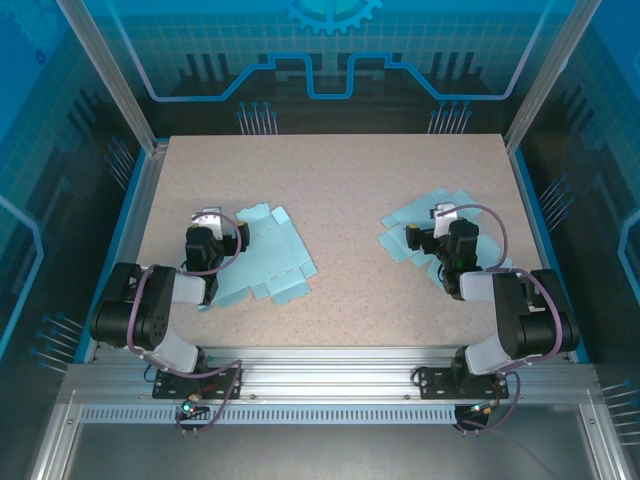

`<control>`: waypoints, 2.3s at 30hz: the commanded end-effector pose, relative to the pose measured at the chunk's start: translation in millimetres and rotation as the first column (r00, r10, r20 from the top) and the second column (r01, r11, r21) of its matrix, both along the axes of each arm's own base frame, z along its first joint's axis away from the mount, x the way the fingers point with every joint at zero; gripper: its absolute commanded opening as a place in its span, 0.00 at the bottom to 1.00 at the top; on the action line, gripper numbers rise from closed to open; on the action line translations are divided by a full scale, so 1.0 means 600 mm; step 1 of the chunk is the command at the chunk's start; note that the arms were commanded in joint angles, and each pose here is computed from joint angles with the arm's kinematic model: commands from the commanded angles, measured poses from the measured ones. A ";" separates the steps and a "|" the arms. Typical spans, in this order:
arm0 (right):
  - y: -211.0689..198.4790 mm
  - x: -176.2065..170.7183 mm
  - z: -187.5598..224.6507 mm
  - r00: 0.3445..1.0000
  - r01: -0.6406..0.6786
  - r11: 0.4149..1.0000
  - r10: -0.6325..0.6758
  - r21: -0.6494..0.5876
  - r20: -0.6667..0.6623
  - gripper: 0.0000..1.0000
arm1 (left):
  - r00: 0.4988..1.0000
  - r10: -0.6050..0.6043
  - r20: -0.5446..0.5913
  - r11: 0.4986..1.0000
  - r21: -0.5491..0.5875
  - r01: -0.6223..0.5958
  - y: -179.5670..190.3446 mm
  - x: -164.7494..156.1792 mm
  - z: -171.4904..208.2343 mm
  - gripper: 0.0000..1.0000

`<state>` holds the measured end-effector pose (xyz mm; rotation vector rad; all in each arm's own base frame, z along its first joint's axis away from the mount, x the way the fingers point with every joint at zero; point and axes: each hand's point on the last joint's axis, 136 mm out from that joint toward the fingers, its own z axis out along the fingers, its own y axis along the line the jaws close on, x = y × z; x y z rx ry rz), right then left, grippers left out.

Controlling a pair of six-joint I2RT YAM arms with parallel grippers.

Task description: Fold the paper box

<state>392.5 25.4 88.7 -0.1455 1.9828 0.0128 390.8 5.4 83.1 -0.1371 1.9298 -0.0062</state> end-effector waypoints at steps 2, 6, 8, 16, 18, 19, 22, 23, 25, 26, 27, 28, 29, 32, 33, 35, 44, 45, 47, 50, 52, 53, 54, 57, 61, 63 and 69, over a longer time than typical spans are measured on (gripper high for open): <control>0.001 0.007 0.009 1.000 0.008 1.000 -0.008 0.004 0.016 1.00 | 0.999 -0.027 0.034 1.000 0.009 0.026 -0.007 0.012 0.021 0.99; 0.002 0.008 0.009 1.000 0.006 1.000 -0.006 0.005 0.016 1.00 | 0.999 -0.027 0.032 1.000 0.009 0.027 -0.007 0.011 0.021 0.99; 0.001 0.007 0.009 1.000 0.008 1.000 -0.008 0.004 0.016 1.00 | 0.999 -0.026 0.033 1.000 0.009 0.026 -0.007 0.012 0.021 0.99; 0.001 0.008 0.009 1.000 0.008 1.000 -0.008 0.004 0.017 1.00 | 0.999 -0.028 0.038 1.000 0.008 0.028 -0.008 0.011 0.022 0.99; 0.002 0.008 0.009 1.000 0.006 1.000 -0.006 0.004 0.018 1.00 | 0.998 -0.022 0.054 1.000 0.010 0.021 -0.006 0.006 0.029 0.99; 0.002 0.007 0.010 1.000 0.007 1.000 -0.008 0.004 0.018 1.00 | 0.997 -0.020 0.068 1.000 0.008 0.020 -0.005 0.003 0.037 0.99; -0.002 0.013 0.019 1.000 0.021 1.000 -0.021 0.002 -0.004 1.00 | 0.996 -0.001 0.093 1.000 0.010 0.000 0.001 -0.009 0.057 0.99; -0.003 0.015 0.022 0.999 0.030 1.000 -0.030 0.001 -0.012 1.00 | 0.995 0.011 0.100 1.000 0.010 -0.012 0.004 -0.014 0.065 0.99; -0.010 0.019 0.025 0.998 0.055 0.999 -0.055 -0.001 -0.035 1.00 | 0.992 0.033 0.120 0.999 0.007 -0.034 0.010 -0.024 0.085 0.99; -0.010 0.019 0.026 0.997 0.057 0.998 -0.057 -0.004 -0.044 1.00 | 0.991 0.033 0.127 0.999 0.007 -0.034 0.010 -0.028 0.093 0.99; -0.011 0.019 0.028 0.997 0.061 0.998 -0.061 -0.003 -0.053 1.00 | 0.990 0.036 0.135 0.999 0.001 -0.037 0.010 -0.032 0.105 0.99; -0.013 0.018 0.033 0.996 0.070 0.998 -0.070 0.000 -0.061 1.00 | 0.989 0.044 0.143 0.999 -0.018 -0.042 0.011 -0.036 0.118 0.99; -0.015 0.016 0.037 0.994 0.078 0.997 -0.078 0.004 -0.070 1.00 | 0.987 0.042 0.152 0.999 -0.033 -0.038 0.009 -0.039 0.129 0.99; -0.020 0.005 0.051 0.989 0.114 0.993 -0.110 0.033 -0.099 1.00 | 0.988 0.009 0.151 0.995 -0.095 0.005 -0.007 -0.042 0.161 0.99; -0.021 0.000 0.061 0.986 0.130 0.990 -0.124 0.055 -0.108 1.00 | 0.989 -0.002 0.149 0.993 -0.112 0.019 -0.012 -0.041 0.171 0.99; -0.022 -0.013 0.074 0.979 0.162 0.982 -0.147 0.097 -0.144 1.00 | 0.989 -0.009 0.146 0.988 -0.149 0.031 -0.020 -0.040 0.185 0.99; 0.035 -0.078 0.087 0.918 0.243 0.920 -0.116 0.307 -0.380 1.00 | 0.979 -0.170 -0.115 0.957 -0.258 0.136 -0.106 -0.006 0.160 0.99; 0.052 -0.084 0.086 0.912 0.233 0.923 -0.097 0.308 -0.398 1.00 | 0.969 -0.205 -0.134 0.952 -0.257 0.166 -0.121 0.000 0.157 0.99; 0.075 -0.095 0.082 0.899 0.225 0.929 -0.082 0.295 -0.430 1.00 | 0.941 -0.299 -0.161 0.931 -0.267 0.250 -0.156 0.013 0.149 0.99; 0.108 -0.103 0.083 0.893 0.193 0.928 -0.033 0.317 -0.448 1.00 | 0.861 -0.451 -0.234 0.874 -0.311 0.373 -0.204 0.036 0.135 0.99; 0.123 -0.105 0.088 0.896 0.169 0.927 -0.003 0.334 -0.444 1.00 | 0.791 -0.531 -0.302 0.839 -0.315 0.443 -0.225 0.051 0.124 0.99; 0.131 -0.106 0.092 0.896 0.157 0.927 0.011 0.341 -0.443 1.00 | 0.759 -0.546 -0.355 0.834 -0.313 0.454 -0.228 0.059 0.114 0.99; 0.136 -0.108 0.092 0.894 0.150 0.927 0.022 0.344 -0.447 1.00 | 0.724 -0.559 -0.404 0.829 -0.305 0.469 -0.230 0.068 0.103 0.99; 0.162 -0.113 0.092 0.885 0.109 0.927 0.075 0.360 -0.460 1.00 | 0.658 -0.580 -0.481 0.813 -0.283 0.510 -0.231 0.087 0.087 0.99; 0.241 -0.122 0.081 0.847 0.003 0.904 0.225 0.427 -0.482 0.95 | 0.606 -0.581 -0.544 0.805 -0.274 0.526 -0.228 0.100 0.070 0.99; 0.292 -0.127 0.069 0.812 -0.048 0.884 0.305 0.465 -0.497 0.89 | 0.612 -0.582 -0.536 0.805 -0.273 0.527 -0.228 0.104 0.072 0.99; 0.433 -0.131 0.029 0.689 -0.143 0.807 0.497 0.573 -0.528 0.76 | 0.652 -0.569 -0.501 0.819 -0.269 0.507 -0.223 0.112 0.081 0.99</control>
